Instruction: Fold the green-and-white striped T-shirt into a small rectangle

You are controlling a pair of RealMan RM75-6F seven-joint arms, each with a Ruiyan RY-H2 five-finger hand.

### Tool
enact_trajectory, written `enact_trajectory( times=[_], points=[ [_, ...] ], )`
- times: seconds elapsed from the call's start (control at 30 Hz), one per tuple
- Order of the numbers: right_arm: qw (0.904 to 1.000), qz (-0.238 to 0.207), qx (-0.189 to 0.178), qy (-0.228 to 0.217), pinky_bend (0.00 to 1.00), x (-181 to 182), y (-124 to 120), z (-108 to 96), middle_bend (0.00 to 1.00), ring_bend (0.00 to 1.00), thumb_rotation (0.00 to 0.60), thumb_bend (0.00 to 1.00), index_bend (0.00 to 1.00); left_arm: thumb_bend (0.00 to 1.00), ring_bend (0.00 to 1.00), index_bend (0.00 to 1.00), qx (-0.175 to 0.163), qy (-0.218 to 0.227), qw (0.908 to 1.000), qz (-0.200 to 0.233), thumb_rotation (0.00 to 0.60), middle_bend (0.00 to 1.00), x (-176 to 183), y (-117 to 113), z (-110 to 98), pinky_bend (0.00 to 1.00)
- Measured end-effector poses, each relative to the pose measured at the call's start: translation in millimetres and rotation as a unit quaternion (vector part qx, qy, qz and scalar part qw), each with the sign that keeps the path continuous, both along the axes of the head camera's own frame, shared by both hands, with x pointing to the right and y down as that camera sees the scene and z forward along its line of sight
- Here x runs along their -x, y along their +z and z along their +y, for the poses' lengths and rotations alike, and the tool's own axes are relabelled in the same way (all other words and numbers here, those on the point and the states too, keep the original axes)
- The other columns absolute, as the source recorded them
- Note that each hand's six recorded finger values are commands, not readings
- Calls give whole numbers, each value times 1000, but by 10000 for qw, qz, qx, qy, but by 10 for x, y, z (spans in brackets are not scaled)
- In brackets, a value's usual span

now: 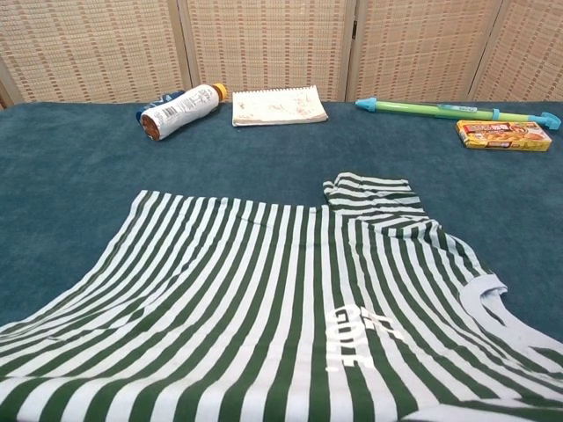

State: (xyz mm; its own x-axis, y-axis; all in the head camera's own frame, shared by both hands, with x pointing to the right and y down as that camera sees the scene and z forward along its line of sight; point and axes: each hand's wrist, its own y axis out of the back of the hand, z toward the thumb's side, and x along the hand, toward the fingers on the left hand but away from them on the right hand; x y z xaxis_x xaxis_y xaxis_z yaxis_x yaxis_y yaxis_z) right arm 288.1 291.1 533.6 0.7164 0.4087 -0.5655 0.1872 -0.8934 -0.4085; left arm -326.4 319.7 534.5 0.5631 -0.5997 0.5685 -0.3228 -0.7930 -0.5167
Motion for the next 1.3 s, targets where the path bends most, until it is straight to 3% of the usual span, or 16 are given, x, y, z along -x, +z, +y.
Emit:
enact_trajectory(
  times=[0.17,0.37,0.57,0.93,1.3],
  points=[
    [9999,65,-89,9,1000,-1,11,-28,974,1000,600,520,681,533,899,638,-66,-20,10000,-56,600,959,12,26,-37,1000],
    [9985,307,-428,128,1000,-1,120,-134,974,1000,600,531,681,533,899,638,-101,42,9997,-218,600,959,-26,230,-213,1000],
    [9935,678,-823,392,1000,-13,338,-335,973,1000,600,569,681,534,899,634,-95,164,9984,-525,600,959,-85,550,-509,1000],
    [9818,1154,-1177,947,1000,50,764,-725,971,1000,600,607,681,534,897,639,-231,618,9908,-1184,600,959,-325,1197,-1143,1000],
    [9672,1653,-1751,811,1000,167,1088,-1024,972,1000,600,609,681,534,894,640,-429,909,9790,-1773,600,959,-451,1654,-1585,1000]
  ],
)
